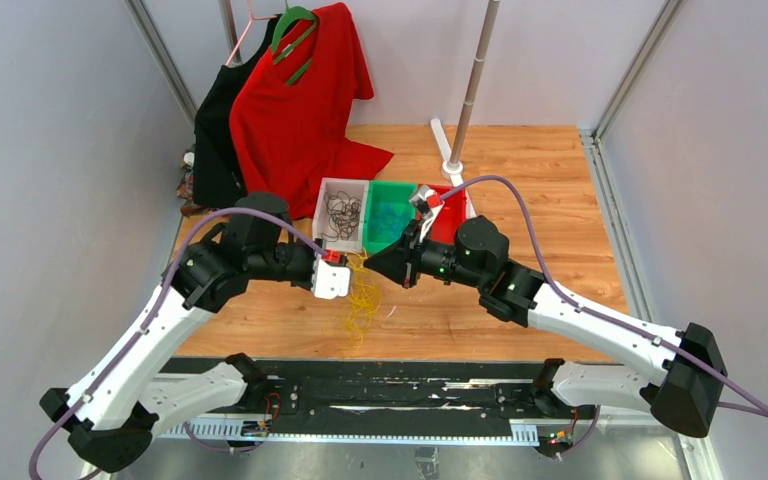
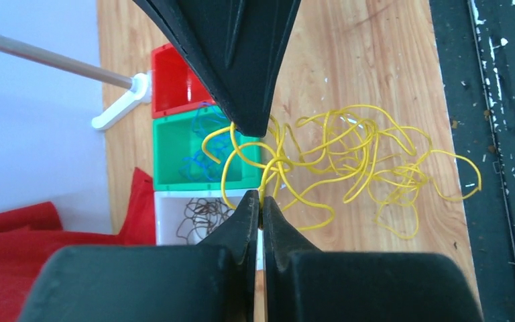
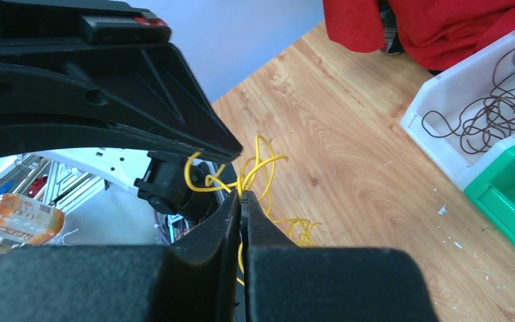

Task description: Untangle the cables

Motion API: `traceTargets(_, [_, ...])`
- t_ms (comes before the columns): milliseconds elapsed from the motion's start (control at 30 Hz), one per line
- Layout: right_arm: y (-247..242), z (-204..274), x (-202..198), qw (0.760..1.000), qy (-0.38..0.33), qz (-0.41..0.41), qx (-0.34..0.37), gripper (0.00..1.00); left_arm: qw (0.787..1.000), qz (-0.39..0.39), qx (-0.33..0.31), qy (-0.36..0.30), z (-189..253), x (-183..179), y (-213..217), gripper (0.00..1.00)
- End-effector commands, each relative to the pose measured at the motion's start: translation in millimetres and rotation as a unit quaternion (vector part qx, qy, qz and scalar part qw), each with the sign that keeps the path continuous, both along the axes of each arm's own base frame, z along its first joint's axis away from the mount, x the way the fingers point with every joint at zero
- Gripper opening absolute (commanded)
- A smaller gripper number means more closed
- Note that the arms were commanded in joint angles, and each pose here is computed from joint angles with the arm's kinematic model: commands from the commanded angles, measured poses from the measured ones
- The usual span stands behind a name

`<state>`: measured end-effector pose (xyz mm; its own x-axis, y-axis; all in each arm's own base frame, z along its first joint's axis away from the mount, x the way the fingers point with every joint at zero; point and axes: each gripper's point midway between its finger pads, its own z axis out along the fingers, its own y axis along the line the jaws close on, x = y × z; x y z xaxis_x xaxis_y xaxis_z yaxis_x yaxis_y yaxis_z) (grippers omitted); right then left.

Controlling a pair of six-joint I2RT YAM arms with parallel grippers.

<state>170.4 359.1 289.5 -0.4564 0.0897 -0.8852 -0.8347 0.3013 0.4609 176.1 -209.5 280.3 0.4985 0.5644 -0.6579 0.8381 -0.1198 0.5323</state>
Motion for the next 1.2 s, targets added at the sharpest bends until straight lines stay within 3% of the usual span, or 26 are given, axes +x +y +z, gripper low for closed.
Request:
traceTargets(0, [-7, 6, 8, 0.999, -0.008, -0.039, 0.004, 0.08, 0.997, 0.019, -0.049, -0.062, 36, 8, -4, 0.01])
traceTargets(167, [-22, -7, 24, 0.992, -0.024, -0.12, -0.003, 0.4, 0.993, 0.051, -0.094, -0.039, 64, 5, -4, 0.01])
traceTargets(333, [-19, -6, 14, 0.988, -0.062, -0.139, -0.008, 0.59, 0.989, 0.072, -0.126, -0.005, 83, 2, -6, 0.01])
traceTargets(600, [3, -28, 11, 0.989, -0.072, -0.13, -0.026, 0.65, 0.981, 0.079, -0.174, 0.019, 120, -5, -10, 0.0])
traceTargets(867, [-1, -43, 39, 0.972, -0.075, -0.22, -0.045, 0.6, 0.979, 0.059, -0.18, 0.07, 137, -26, -11, 0.0])
traceTargets(1167, [-18, -30, 32, 0.97, -0.06, -0.233, 0.017, 0.64, 0.978, 0.058, -0.185, 0.074, 146, -34, -6, 0.0])
